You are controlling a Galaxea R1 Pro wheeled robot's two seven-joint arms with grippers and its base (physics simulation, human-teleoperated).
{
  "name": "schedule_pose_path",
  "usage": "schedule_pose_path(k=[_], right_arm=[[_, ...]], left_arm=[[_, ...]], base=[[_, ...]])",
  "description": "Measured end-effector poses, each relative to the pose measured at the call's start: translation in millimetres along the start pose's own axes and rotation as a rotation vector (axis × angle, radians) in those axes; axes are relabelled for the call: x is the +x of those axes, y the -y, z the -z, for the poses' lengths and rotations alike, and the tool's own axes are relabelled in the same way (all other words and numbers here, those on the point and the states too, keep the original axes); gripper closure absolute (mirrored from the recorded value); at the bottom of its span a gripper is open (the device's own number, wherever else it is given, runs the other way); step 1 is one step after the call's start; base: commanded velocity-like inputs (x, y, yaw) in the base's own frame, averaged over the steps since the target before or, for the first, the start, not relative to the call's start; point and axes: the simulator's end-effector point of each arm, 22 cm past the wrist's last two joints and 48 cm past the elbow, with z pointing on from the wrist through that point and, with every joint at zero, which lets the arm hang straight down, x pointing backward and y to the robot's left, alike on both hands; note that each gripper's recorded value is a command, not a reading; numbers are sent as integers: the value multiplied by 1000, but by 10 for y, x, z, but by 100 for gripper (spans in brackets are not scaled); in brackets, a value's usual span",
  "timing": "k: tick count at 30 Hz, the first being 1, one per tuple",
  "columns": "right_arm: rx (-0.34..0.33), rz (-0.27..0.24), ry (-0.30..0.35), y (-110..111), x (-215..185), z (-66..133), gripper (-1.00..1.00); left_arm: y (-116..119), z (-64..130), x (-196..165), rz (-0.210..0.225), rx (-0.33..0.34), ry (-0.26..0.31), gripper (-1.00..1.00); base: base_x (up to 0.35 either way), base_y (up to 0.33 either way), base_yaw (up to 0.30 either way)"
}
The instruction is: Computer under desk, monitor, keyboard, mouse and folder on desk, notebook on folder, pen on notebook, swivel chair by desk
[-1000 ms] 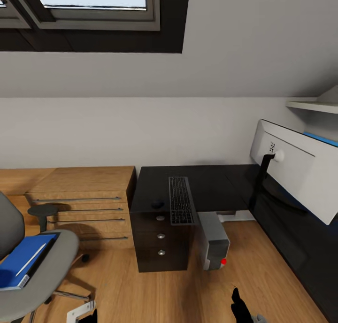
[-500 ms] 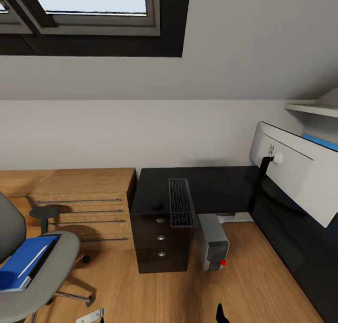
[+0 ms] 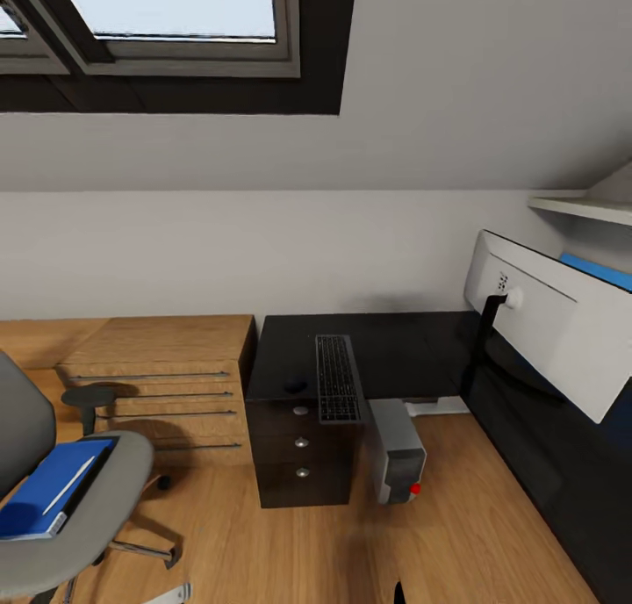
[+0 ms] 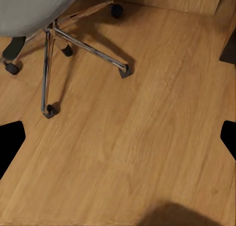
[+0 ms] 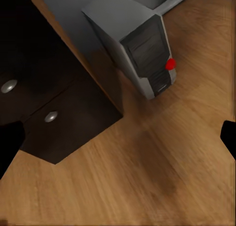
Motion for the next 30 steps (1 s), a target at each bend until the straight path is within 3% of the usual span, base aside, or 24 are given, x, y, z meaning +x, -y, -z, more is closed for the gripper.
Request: schedule_pose_path(k=[12, 25, 30], right_arm=[[15, 12, -8, 30, -68, 99, -100], [18, 14, -5, -3, -169, 200, -100], [15, 7, 40, -66, -278, 257, -100]], left_arm=[[-10, 132, 5, -5, 0, -17, -100], [-41, 250, -66, -7, 4, -18, -100], [-53, 297, -108, -5, 5, -14, -100]], base=[[-330, -128, 178], [-287, -232, 21], [-274, -244, 1]])
